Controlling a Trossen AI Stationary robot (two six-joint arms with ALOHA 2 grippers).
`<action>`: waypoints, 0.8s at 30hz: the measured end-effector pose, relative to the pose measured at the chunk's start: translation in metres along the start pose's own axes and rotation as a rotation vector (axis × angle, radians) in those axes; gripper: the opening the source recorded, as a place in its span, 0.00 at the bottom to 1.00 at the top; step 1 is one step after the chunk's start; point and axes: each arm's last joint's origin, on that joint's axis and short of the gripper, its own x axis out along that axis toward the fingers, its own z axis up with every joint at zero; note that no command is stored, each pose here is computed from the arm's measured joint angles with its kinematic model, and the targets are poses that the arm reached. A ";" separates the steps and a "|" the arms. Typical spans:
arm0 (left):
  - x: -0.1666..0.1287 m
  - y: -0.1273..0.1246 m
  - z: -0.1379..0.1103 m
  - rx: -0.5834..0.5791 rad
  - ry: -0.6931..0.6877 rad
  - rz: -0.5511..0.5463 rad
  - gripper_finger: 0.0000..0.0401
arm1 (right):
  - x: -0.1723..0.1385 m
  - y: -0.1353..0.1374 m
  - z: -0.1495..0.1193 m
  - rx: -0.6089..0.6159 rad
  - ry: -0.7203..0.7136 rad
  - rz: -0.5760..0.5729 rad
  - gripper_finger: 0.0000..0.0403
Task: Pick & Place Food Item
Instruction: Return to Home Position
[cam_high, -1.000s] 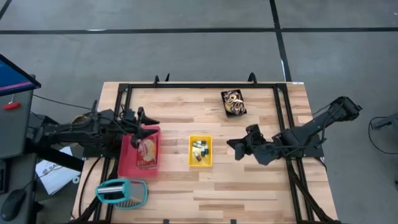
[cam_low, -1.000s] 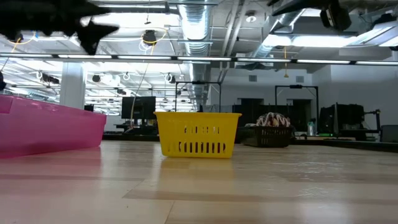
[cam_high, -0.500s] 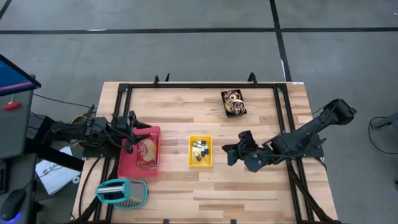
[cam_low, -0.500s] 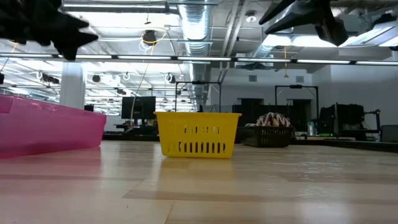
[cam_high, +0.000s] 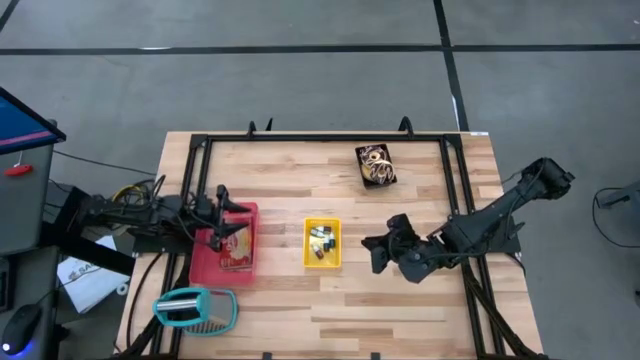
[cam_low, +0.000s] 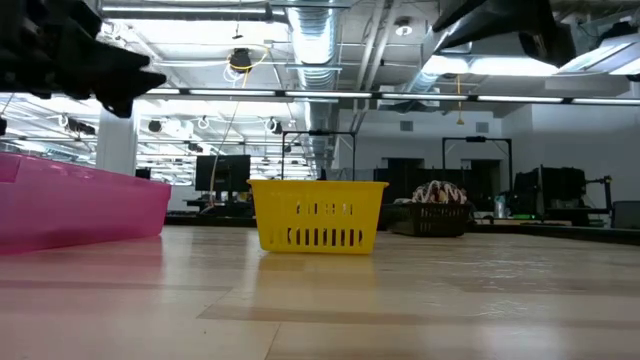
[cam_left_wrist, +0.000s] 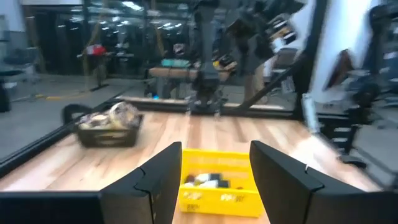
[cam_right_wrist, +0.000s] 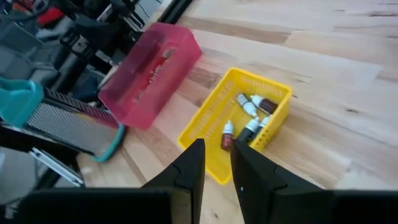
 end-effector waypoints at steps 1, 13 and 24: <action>0.001 0.000 -0.001 0.003 0.011 0.022 0.46 | 0.001 -0.001 0.001 -0.011 0.003 -0.006 0.18; 0.010 0.000 -0.012 -0.065 0.137 0.050 0.46 | 0.057 -0.004 0.052 -0.313 -0.125 0.291 0.18; 0.015 -0.001 -0.021 -0.046 0.227 0.058 0.46 | 0.046 -0.062 0.111 -0.579 -0.064 0.705 0.18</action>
